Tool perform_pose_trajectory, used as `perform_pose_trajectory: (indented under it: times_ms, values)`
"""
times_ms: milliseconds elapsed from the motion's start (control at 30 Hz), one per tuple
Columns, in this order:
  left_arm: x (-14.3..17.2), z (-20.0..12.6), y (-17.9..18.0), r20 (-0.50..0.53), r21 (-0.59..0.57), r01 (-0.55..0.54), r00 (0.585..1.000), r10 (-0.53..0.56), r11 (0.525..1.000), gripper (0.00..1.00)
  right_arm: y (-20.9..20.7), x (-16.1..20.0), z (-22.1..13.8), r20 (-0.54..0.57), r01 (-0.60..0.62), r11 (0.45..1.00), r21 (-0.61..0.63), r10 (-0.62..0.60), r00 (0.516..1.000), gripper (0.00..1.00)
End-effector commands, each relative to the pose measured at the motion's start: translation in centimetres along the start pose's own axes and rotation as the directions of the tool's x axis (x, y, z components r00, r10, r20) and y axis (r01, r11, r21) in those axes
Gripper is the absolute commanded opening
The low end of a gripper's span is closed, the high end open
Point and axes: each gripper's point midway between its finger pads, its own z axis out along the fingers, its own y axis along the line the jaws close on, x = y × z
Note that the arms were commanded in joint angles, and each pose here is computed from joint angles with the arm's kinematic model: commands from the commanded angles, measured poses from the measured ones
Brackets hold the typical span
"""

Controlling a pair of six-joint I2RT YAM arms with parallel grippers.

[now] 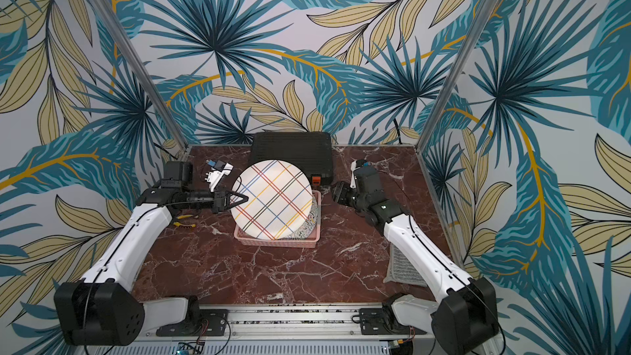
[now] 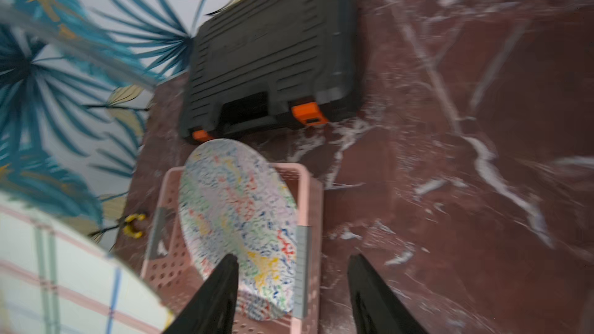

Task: Wipe the wet plate dry
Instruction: Pick up the plate from the bin, then pick up the towel at the center of the board.

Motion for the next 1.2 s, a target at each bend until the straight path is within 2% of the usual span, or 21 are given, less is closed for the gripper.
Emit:
perform_pose_trajectory:
  times_ms: [0,133,233,267,333,367,533,700,833,900,1000,1100,1167]
  values:
    - [-1.3,-0.4,-1.2,0.045,0.026,-0.064,0.997,0.062,0.998,0.00,-9.9,3.9,-1.9,0.017,-0.113,0.893,0.435,0.117,0.993,0.61]
    - [-1.1,-0.3,-1.0,0.047,0.026,-0.056,0.997,0.055,0.998,0.00,-14.0,5.9,-4.2,0.105,-0.242,0.781,0.576,0.223,0.969,0.62]
    - [-1.0,-0.1,-0.8,0.045,0.026,-0.051,0.998,0.049,0.998,0.00,-16.4,6.4,-6.6,0.201,-0.320,0.682,0.657,0.252,0.947,0.63]
    - [-1.0,-0.1,-0.7,0.044,0.026,-0.048,0.998,0.046,0.999,0.00,-17.2,6.6,-7.5,0.231,-0.339,0.646,0.684,0.250,0.940,0.67]
    - [-1.0,0.0,-0.6,0.041,0.027,-0.044,0.998,0.043,0.999,0.00,-18.6,6.5,-9.5,0.311,-0.400,0.571,0.717,0.251,0.916,0.85]
    - [-1.0,0.0,-0.6,0.041,0.025,-0.046,0.998,0.045,0.999,0.00,-19.0,6.6,-10.0,0.331,-0.420,0.554,0.719,0.258,0.908,0.89]
    - [-0.8,0.0,-0.4,0.042,0.018,-0.040,0.998,0.039,0.999,0.00,-21.5,7.3,-11.2,0.420,-0.549,0.472,0.690,0.357,0.834,0.88]
    - [-0.6,-0.1,-0.4,0.046,0.004,-0.050,0.998,0.049,0.999,0.00,-23.9,9.3,-10.0,0.423,-0.643,0.401,0.652,0.512,0.748,0.88]
    - [-0.7,-0.1,-0.4,0.052,0.000,-0.052,0.997,0.052,0.999,0.00,-25.6,11.5,-8.4,0.407,-0.697,0.297,0.653,0.638,0.653,0.86]
    - [-0.7,-0.1,-0.4,0.051,0.002,-0.048,0.998,0.048,0.999,0.00,-26.2,12.4,-7.5,0.374,-0.687,0.255,0.680,0.685,0.625,0.85]
    - [-0.5,-0.1,-0.4,0.050,0.001,-0.049,0.998,0.049,0.999,0.00,-26.5,13.0,-6.6,0.336,-0.657,0.227,0.719,0.714,0.614,0.86]
    - [-0.7,-0.2,-0.6,0.054,0.000,-0.055,0.997,0.055,0.998,0.00,-26.5,13.6,-5.1,0.308,-0.656,0.222,0.721,0.746,0.590,0.86]
    - [-0.8,-0.3,-0.7,0.058,-0.003,-0.061,0.996,0.061,0.998,0.00,-26.6,13.9,-4.3,0.301,-0.664,0.221,0.715,0.759,0.577,0.80]
